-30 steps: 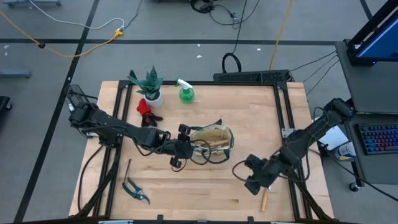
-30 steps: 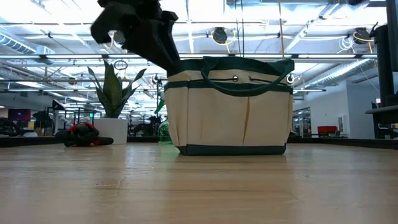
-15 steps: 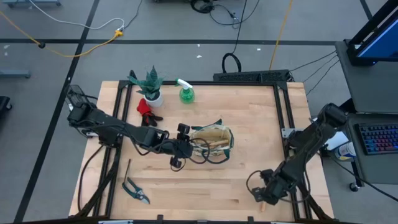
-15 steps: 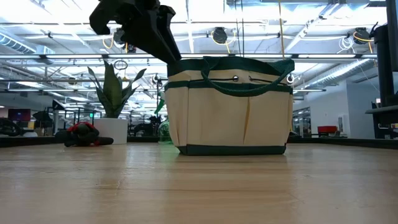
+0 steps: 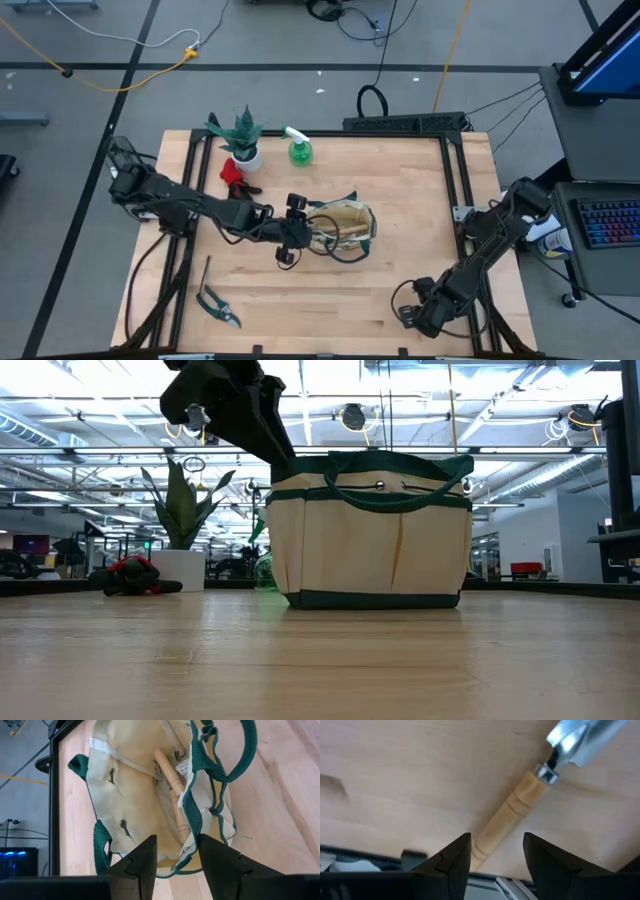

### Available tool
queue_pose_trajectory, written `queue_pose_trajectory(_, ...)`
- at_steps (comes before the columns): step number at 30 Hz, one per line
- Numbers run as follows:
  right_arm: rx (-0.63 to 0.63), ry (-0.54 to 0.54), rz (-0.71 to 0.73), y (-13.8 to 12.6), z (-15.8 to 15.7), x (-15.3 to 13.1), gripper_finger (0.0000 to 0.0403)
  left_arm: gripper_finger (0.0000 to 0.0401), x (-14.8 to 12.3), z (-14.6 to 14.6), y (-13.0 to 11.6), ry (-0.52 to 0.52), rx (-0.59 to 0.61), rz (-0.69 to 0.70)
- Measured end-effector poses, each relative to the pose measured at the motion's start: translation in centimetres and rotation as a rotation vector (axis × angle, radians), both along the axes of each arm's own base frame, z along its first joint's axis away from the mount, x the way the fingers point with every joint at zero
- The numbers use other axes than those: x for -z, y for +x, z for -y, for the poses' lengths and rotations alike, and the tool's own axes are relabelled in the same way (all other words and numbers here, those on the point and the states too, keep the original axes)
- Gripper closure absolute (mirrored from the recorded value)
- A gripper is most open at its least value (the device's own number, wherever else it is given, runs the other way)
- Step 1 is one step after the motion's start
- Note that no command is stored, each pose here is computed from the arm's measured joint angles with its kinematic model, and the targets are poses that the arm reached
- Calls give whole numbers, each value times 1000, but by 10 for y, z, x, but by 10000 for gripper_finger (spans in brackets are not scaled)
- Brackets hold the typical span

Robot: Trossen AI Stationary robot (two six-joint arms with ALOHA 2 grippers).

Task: Pick & Place Garden tools in Gardening bag
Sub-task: Put the light brown trowel into the gardening bag

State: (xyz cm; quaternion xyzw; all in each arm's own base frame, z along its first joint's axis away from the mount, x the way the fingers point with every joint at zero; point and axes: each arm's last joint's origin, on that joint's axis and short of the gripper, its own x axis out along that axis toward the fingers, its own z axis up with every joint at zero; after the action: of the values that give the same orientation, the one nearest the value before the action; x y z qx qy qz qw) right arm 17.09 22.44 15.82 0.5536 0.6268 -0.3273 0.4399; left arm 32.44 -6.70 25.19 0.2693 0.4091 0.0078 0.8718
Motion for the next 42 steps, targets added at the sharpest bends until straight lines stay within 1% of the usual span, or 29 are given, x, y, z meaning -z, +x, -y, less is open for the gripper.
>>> queue_pose_trajectory(4, -8, -34, -21, 1, -1, 11, 232, 251, 0, -4, 1, -1, -11, 0)
queue_pose_trajectory(8, -40, -91, 20, 3, -2, 20, 232, 251, 0, -7, 2, -1, -22, 0)
queue_pose_trajectory(12, -105, -103, 58, 4, -2, 20, 236, 251, 0, -9, 2, -2, -27, -2)
queue_pose_trajectory(16, -127, -133, 52, 2, 1, 20, 262, 251, 0, -9, 2, -3, -28, -3)
queue_pose_trajectory(24, -192, -162, 48, 0, 4, 21, 343, 252, 1, -8, 1, -23, -49, -7)
queue_pose_trajectory(29, -242, -158, 81, 0, 5, 18, 344, 252, 2, -9, -1, -28, -60, -22)
queue_pose_trajectory(32, -255, -196, 177, 3, 9, 10, 344, 252, 2, -9, 0, -32, -60, -21)
queue_pose_trajectory(36, -267, -311, 411, 7, 17, -11, 335, 252, 2, -8, 0, -59, -55, -21)
queue_pose_trajectory(40, -323, -394, 576, 12, 28, -31, 343, 252, 2, -8, 0, -78, -67, -18)
queue_pose_trajectory(42, -356, -433, 628, 15, 35, -39, 343, 252, 2, -7, 0, -79, -68, -17)
